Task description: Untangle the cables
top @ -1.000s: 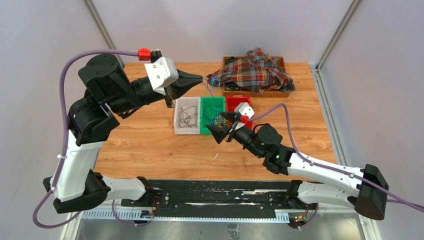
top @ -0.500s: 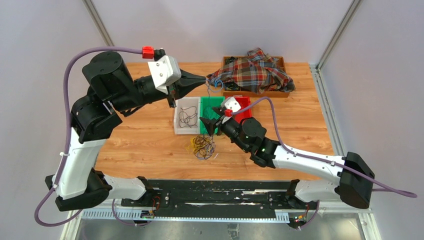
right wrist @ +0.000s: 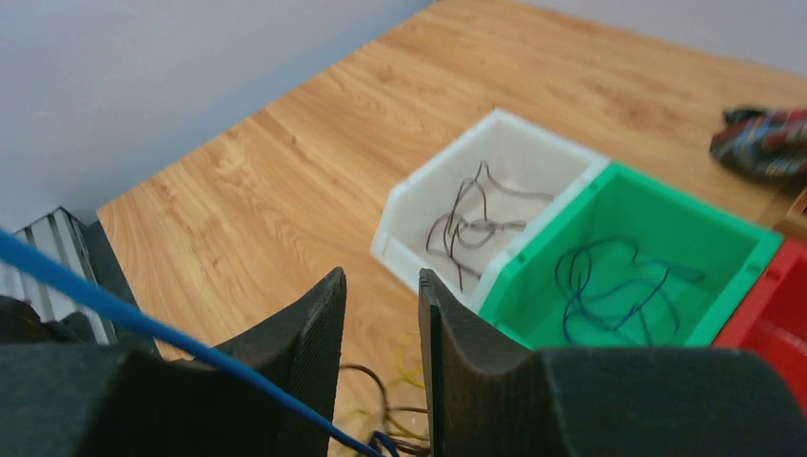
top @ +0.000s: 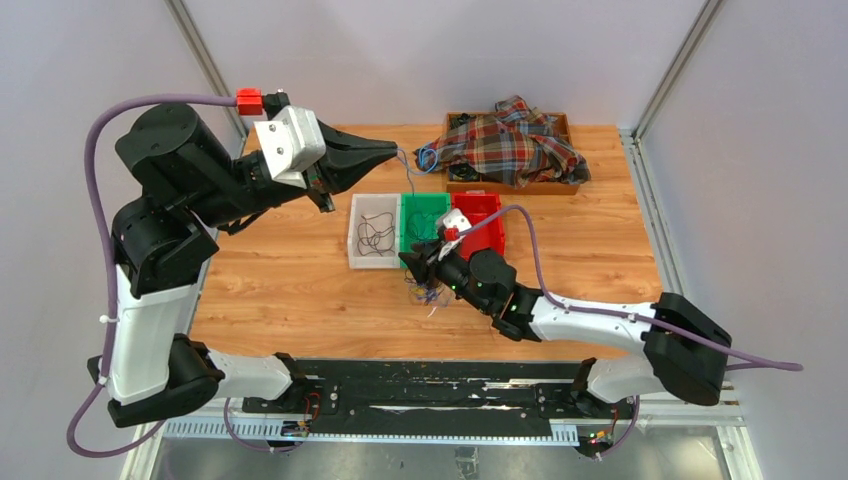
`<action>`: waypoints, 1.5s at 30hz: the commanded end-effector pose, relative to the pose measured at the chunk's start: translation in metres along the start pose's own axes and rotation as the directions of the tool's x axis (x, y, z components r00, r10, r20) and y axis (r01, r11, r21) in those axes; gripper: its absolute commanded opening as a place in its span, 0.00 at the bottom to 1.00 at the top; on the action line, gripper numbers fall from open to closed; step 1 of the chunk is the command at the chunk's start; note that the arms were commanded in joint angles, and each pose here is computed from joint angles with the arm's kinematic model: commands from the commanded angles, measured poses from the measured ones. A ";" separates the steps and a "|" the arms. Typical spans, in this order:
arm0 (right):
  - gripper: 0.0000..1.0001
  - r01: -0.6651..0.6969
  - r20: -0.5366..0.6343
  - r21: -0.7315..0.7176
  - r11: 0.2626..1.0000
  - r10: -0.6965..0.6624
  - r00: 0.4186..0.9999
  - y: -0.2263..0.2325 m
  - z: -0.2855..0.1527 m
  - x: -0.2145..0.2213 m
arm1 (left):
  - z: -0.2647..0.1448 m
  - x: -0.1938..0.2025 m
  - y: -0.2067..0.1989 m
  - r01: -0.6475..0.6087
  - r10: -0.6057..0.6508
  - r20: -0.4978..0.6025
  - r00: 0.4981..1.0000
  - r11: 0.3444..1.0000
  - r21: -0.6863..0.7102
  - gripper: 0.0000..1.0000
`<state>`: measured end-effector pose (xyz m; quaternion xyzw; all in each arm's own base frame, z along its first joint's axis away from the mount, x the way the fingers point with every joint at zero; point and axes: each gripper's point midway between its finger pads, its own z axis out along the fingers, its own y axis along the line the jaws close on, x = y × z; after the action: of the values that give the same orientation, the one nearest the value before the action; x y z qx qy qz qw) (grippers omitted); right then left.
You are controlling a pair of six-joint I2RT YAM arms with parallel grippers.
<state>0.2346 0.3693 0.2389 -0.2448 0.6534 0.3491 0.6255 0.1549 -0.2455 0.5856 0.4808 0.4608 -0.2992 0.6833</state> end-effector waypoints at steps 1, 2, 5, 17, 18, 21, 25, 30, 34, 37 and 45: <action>0.33 -0.080 -0.054 0.020 0.997 0.081 0.995 -0.002 -0.007 0.039 | -0.002 -0.021 0.003 -0.022 0.022 0.059 0.998 1.000 -0.011 0.00; 0.32 -0.084 -0.074 0.027 0.996 0.086 0.994 -0.004 -0.010 0.049 | -0.003 -0.022 0.003 -0.026 0.027 0.063 0.998 1.000 -0.010 0.00; 0.32 -0.092 -0.120 0.048 0.995 0.097 0.988 -0.009 -0.016 0.073 | -0.004 -0.030 0.006 -0.035 0.036 0.079 0.996 0.999 -0.022 0.00; 0.44 -0.104 -0.222 0.110 0.989 0.126 0.967 -0.026 -0.045 0.145 | -0.012 -0.059 0.034 -0.081 0.108 0.160 0.981 0.983 -0.166 0.01; 0.45 -0.101 -0.227 0.115 0.988 0.125 0.966 -0.027 -0.047 0.147 | -0.010 -0.056 0.033 -0.085 0.110 0.152 0.982 0.983 -0.164 0.00; 0.47 -0.094 -0.219 0.135 0.986 0.122 0.968 -0.031 -0.051 0.145 | -0.003 -0.037 0.031 -0.091 0.108 0.108 0.988 0.985 -0.150 0.00; 0.52 -0.070 -0.189 0.199 0.977 0.109 0.976 -0.045 -0.056 0.128 | 0.011 0.002 0.028 -0.100 0.105 0.031 0.994 0.985 -0.139 0.00; 0.56 -0.033 -0.143 0.328 0.944 0.084 0.986 -0.075 -0.075 0.110 | 0.030 0.068 0.032 -0.117 0.098 -0.122 0.988 0.980 -0.158 0.00; 0.58 -0.030 -0.107 0.422 0.906 0.083 0.991 -0.097 -0.092 0.100 | 0.043 0.109 0.035 -0.125 0.086 -0.211 0.974 0.977 -0.175 0.00; 0.58 -0.032 -0.086 0.470 0.882 0.082 0.993 -0.110 -0.101 0.094 | 0.055 0.132 0.037 -0.124 0.076 -0.253 0.964 0.976 -0.177 0.01; 0.57 -0.030 -0.076 0.499 0.866 0.078 0.994 -0.121 -0.110 0.090 | 0.080 0.179 0.041 -0.165 0.103 -0.344 0.933 0.974 -0.156 0.00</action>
<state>0.2418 0.2359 0.1330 -0.0893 0.7514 0.2041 0.6211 0.2743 -0.2940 0.4437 0.4911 0.5751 -0.1503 0.6367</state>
